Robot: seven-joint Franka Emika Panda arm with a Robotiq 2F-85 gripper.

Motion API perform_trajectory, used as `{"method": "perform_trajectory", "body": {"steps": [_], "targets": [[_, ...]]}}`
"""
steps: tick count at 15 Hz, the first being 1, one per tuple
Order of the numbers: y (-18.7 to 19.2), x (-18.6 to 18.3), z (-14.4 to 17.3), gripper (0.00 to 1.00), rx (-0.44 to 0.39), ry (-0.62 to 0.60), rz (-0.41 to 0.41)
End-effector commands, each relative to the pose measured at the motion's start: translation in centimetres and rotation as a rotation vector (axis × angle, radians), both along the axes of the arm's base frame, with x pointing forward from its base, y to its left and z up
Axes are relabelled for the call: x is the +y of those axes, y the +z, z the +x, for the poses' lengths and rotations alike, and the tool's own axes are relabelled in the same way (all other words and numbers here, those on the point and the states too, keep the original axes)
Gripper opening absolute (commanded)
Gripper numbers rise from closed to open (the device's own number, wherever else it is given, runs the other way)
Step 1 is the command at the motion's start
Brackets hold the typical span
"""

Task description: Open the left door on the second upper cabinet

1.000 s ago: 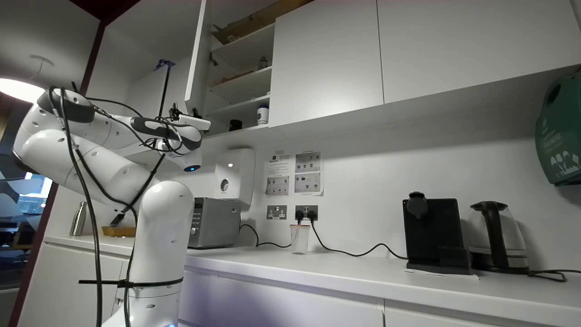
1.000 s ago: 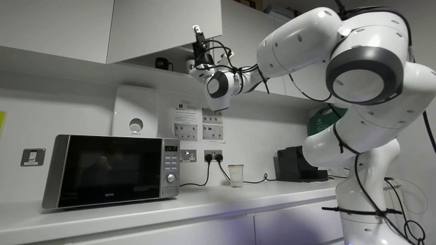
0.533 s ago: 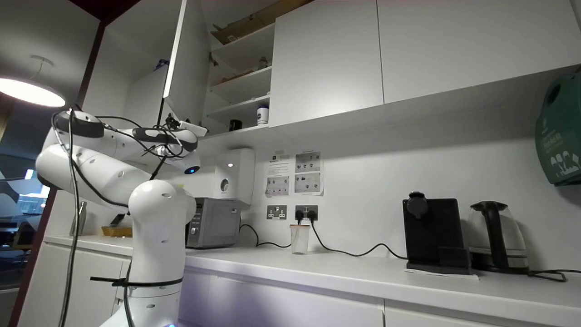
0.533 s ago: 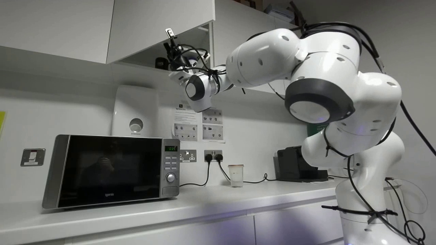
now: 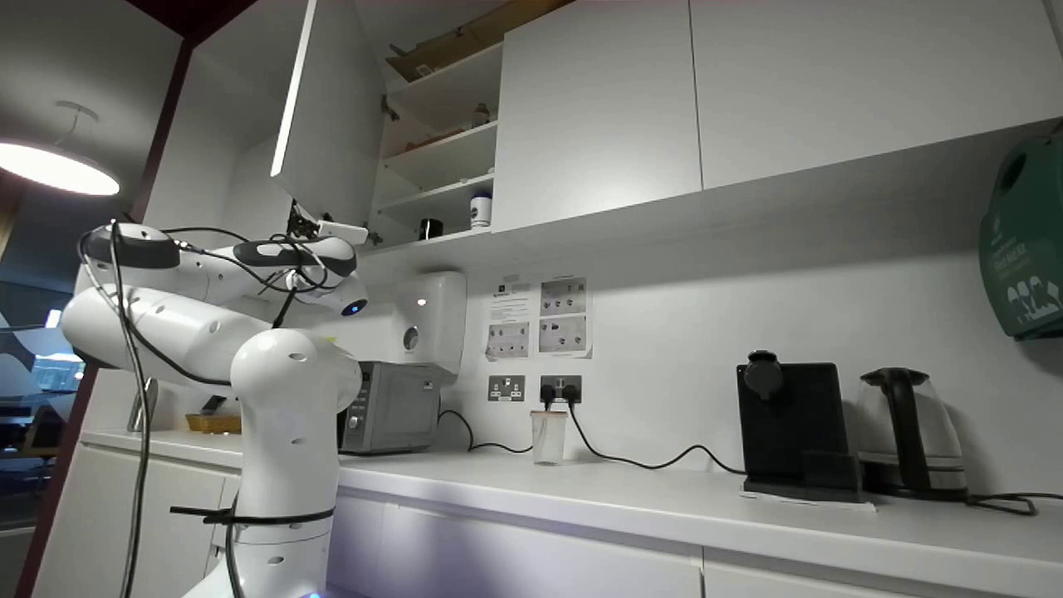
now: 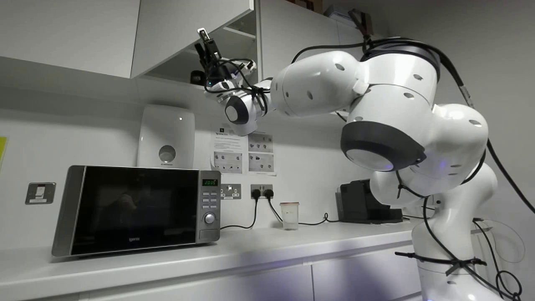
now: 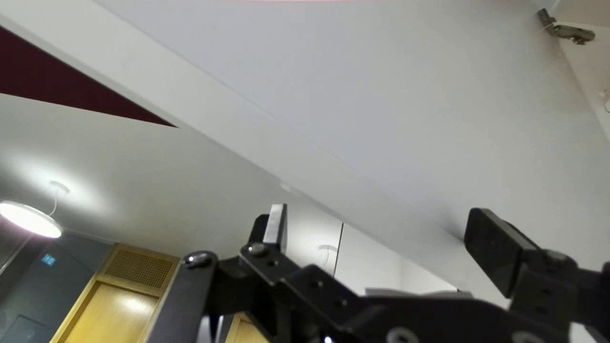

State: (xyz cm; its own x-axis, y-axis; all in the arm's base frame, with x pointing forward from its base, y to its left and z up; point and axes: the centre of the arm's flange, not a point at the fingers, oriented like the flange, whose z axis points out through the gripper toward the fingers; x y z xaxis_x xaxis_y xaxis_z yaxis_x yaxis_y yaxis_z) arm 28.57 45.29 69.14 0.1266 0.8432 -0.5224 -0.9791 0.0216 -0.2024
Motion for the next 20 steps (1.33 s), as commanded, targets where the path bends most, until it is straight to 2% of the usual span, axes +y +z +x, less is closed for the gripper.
{"method": "perform_trajectory", "body": {"steps": [1,6,12,15,17,20], "targets": [[0.2,0.8,-1.0,1.0,-0.065,0.049,-0.059],[0.2,2.5,-2.4,1.0,-0.136,0.088,-0.112],[1.3,4.6,-3.0,1.0,-0.176,0.122,-0.156],[1.5,3.4,-0.7,1.0,-0.125,0.083,-0.13],[1.3,0.6,1.6,1.0,-0.053,0.033,-0.089],[2.8,-2.8,4.1,1.0,0.011,-0.024,-0.031]]}}
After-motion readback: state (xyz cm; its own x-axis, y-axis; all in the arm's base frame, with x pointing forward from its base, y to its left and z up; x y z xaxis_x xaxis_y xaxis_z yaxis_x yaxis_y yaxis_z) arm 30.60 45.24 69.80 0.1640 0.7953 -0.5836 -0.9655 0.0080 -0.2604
